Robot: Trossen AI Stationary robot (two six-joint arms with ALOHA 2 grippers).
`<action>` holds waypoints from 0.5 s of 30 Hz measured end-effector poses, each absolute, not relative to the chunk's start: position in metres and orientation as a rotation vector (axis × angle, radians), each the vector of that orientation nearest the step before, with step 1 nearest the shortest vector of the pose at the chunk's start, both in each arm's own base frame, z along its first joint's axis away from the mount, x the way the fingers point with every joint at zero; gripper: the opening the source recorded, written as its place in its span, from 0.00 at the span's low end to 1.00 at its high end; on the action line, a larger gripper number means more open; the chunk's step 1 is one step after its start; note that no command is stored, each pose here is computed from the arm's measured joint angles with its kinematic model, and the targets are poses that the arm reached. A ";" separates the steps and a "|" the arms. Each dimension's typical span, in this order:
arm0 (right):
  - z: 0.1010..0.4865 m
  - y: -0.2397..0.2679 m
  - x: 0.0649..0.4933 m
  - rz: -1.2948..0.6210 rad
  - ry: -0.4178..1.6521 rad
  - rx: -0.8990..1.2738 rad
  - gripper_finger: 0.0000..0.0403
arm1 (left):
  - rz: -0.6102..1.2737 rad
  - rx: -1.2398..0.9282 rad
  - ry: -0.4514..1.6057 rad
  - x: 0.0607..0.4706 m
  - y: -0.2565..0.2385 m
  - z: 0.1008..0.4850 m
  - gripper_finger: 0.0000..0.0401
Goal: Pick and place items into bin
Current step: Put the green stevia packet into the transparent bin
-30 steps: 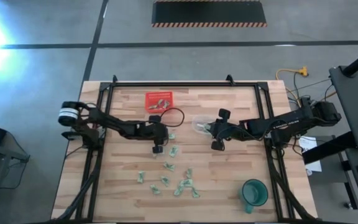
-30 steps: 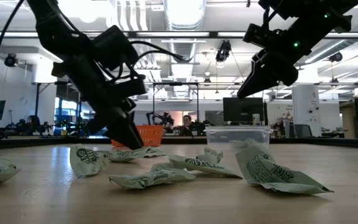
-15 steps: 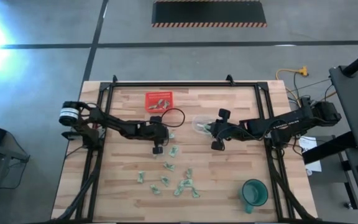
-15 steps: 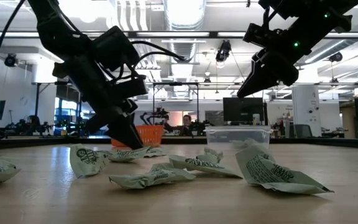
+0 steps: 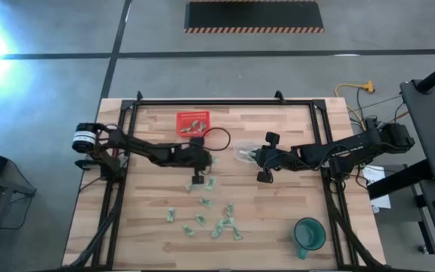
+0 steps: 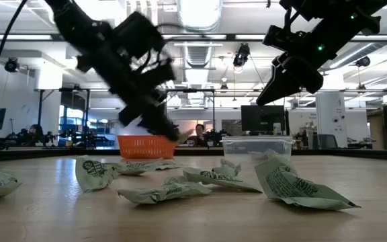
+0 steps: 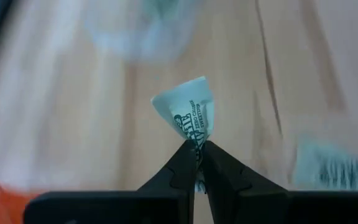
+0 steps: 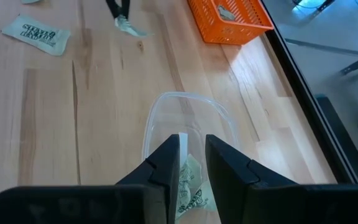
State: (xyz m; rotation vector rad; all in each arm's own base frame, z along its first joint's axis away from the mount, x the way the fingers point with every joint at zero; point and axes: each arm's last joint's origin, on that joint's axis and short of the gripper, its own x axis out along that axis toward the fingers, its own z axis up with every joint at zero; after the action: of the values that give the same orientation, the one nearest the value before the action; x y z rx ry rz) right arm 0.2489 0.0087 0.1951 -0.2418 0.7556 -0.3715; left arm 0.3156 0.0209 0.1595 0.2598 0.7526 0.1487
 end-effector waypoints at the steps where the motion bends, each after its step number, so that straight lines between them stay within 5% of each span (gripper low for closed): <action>1: 0.195 0.009 0.249 -0.372 0.756 -0.242 0.17 | 0.146 0.279 0.727 0.321 0.022 0.167 0.03; 15: 0.197 0.010 0.243 -0.362 0.787 -0.250 0.17 | 0.233 0.398 0.538 0.359 0.064 0.229 0.03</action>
State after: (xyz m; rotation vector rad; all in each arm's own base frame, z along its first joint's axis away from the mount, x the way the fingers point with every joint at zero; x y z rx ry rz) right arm 0.2429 0.0104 0.1965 -0.2502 0.7873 -0.3623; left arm 0.3587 0.0636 0.2286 0.3983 0.5376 0.2327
